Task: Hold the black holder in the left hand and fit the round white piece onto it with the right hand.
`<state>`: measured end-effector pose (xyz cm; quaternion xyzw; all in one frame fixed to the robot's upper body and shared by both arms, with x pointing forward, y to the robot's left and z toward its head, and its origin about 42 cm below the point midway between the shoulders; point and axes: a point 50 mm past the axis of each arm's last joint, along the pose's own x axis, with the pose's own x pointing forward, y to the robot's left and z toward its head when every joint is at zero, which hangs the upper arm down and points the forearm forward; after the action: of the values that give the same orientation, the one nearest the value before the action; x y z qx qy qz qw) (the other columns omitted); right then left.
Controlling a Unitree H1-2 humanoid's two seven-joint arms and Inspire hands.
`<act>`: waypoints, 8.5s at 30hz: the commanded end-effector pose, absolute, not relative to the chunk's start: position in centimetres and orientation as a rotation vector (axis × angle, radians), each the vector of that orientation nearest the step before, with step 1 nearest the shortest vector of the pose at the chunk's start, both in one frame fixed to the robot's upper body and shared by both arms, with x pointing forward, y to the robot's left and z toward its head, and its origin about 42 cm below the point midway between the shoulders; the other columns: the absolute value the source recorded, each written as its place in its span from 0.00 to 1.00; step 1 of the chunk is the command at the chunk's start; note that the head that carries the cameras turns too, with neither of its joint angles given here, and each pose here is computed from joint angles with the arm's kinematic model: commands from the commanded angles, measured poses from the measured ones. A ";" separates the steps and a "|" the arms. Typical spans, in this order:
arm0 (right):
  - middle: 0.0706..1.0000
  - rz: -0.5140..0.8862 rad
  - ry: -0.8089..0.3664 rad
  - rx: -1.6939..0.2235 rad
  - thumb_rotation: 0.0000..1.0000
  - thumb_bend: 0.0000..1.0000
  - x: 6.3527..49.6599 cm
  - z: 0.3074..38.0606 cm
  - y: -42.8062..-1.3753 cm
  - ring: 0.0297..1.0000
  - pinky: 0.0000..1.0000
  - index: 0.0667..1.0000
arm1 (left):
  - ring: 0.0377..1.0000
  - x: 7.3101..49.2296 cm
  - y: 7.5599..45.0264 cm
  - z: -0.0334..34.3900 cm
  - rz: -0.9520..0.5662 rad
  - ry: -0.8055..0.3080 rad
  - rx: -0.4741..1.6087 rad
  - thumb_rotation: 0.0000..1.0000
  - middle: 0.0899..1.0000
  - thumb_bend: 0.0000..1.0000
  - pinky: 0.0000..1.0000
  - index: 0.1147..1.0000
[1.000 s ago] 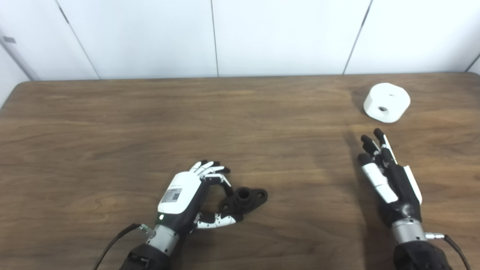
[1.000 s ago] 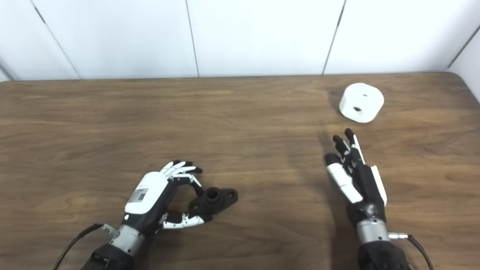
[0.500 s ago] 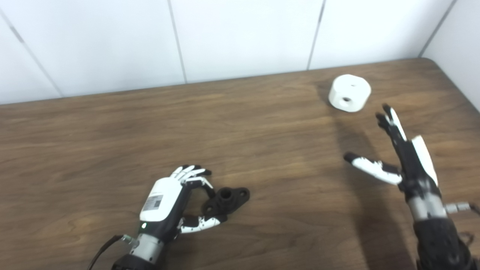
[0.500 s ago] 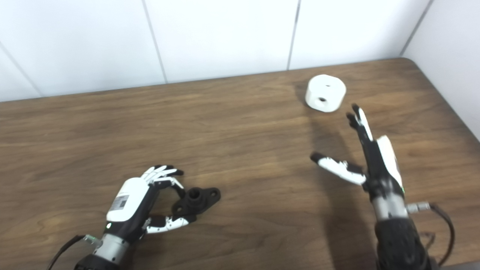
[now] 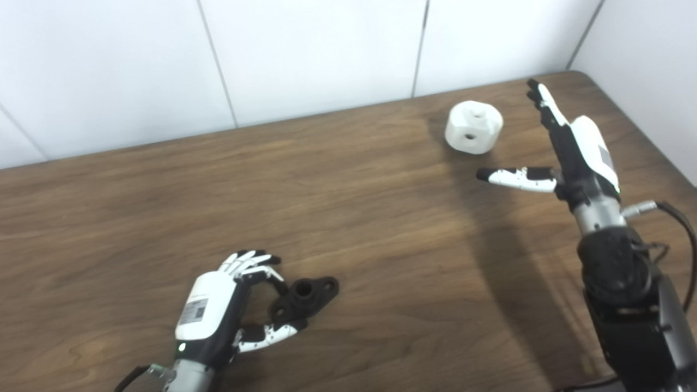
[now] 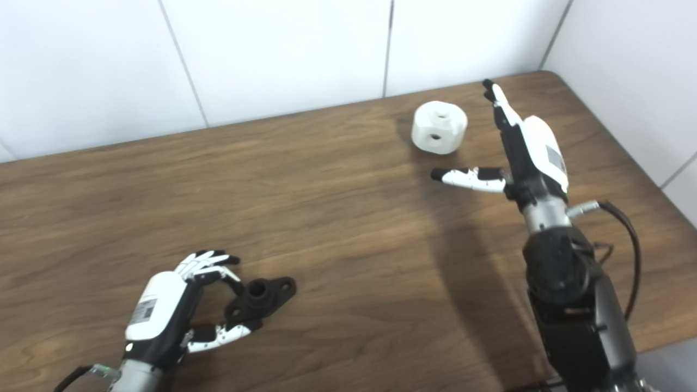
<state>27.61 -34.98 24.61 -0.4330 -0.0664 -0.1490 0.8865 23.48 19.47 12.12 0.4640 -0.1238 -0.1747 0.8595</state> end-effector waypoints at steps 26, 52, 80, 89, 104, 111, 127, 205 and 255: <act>0.95 -0.253 0.026 -1.105 0.34 0.84 38.4 28.7 -38.2 1.00 0.89 0.87 | 0.86 22.9 20.8 9.5 -0.401 -0.169 1.001 0.04 0.77 0.52 0.90 0.42; 0.92 -0.224 0.121 -1.164 0.30 0.86 42.4 28.2 -38.9 0.99 0.95 0.79 | 0.86 22.8 20.6 8.8 -0.395 -0.185 1.006 0.05 0.77 0.52 0.89 0.42; 0.88 -0.206 0.147 -1.215 0.34 0.81 42.9 27.7 -39.2 0.96 0.99 0.72 | 0.86 22.6 20.7 9.5 -0.390 -0.182 1.003 0.05 0.77 0.52 0.89 0.42; 0.88 -0.205 0.137 -1.216 0.32 0.79 42.9 27.8 -39.3 0.95 0.98 0.70 | 0.85 22.6 20.6 9.8 -0.390 -0.184 1.004 0.04 0.77 0.52 0.88 0.42; 0.86 -0.210 0.109 -1.226 0.29 0.76 42.7 27.9 -39.6 0.93 0.99 0.64 | 0.85 22.4 20.4 10.2 -0.396 -0.186 1.003 0.04 0.77 0.52 0.87 0.42; 0.83 -0.224 0.075 -1.204 0.16 0.58 42.7 27.7 -39.8 0.93 1.00 0.49 | 0.84 22.4 20.3 10.2 -0.392 -0.195 1.000 0.04 0.76 0.52 0.88 0.42; 0.79 -0.241 0.017 -1.224 0.14 0.52 42.3 27.3 -39.9 0.91 1.00 0.45 | 0.85 22.4 20.2 10.3 -0.390 -0.192 1.003 0.04 0.76 0.52 0.89 0.42; 0.78 0.477 -0.547 -1.181 0.14 0.52 29.5 34.7 -19.8 0.87 1.00 0.45 | 0.88 23.7 16.0 12.5 -0.410 -0.191 1.049 0.05 0.79 0.52 0.95 0.42; 0.79 0.663 -0.426 -1.152 0.14 0.52 30.0 30.6 -16.7 0.91 1.00 0.45 | 0.88 23.7 15.4 12.6 -0.404 -0.197 1.052 0.05 0.79 0.52 0.94 0.42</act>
<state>29.75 -16.88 29.43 -0.5269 -0.1623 0.3252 0.7683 23.94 15.77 12.93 0.4868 -0.1024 -0.1718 0.8503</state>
